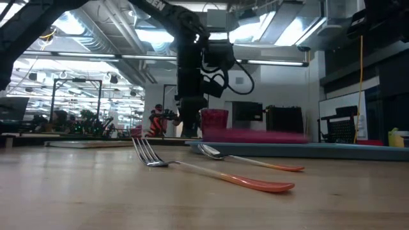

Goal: Pick and place plate/cup/fork/spoon on tray
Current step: Put the pink plate on the blue tray to the bottom right of the red cup

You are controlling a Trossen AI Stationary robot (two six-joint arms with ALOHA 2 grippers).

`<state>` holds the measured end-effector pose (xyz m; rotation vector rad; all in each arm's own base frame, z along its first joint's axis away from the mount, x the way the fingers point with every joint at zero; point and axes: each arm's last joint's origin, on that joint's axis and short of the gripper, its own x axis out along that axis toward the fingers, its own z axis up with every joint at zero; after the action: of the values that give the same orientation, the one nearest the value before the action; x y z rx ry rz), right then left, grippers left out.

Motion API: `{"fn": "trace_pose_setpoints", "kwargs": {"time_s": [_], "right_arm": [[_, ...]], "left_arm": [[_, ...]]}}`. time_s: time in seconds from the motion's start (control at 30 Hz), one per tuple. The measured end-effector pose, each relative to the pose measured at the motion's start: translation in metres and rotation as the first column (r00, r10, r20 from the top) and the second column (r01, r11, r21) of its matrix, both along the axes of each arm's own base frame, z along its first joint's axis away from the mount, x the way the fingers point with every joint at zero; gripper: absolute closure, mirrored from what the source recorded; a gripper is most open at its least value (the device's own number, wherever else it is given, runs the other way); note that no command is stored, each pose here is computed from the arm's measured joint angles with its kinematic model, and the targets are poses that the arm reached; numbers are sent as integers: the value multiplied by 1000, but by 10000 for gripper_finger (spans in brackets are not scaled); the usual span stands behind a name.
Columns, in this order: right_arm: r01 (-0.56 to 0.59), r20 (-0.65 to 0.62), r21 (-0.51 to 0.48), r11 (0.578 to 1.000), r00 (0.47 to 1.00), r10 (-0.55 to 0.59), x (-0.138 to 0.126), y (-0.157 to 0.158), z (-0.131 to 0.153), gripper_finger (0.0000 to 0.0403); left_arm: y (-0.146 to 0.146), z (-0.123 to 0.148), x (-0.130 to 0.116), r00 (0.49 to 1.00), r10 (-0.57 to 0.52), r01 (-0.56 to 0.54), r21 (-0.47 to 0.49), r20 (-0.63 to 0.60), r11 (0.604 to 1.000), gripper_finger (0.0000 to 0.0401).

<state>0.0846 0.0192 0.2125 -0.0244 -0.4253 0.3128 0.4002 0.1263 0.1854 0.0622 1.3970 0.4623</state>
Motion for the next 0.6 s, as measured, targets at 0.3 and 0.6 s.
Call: {"fn": "trace_pose_setpoints", "kwargs": {"time_s": [0.3,0.6], "right_arm": [[0,-3,-1,1000,1000,0,0,0,0,295],[0,-6,-1,1000,1000,0,0,0,-1,295]], "left_arm": [[-6,-1,4,998,-55,56,-52,36,997,331],[-32,-4,14,988,-147,149,-40,44,988,331]]}}
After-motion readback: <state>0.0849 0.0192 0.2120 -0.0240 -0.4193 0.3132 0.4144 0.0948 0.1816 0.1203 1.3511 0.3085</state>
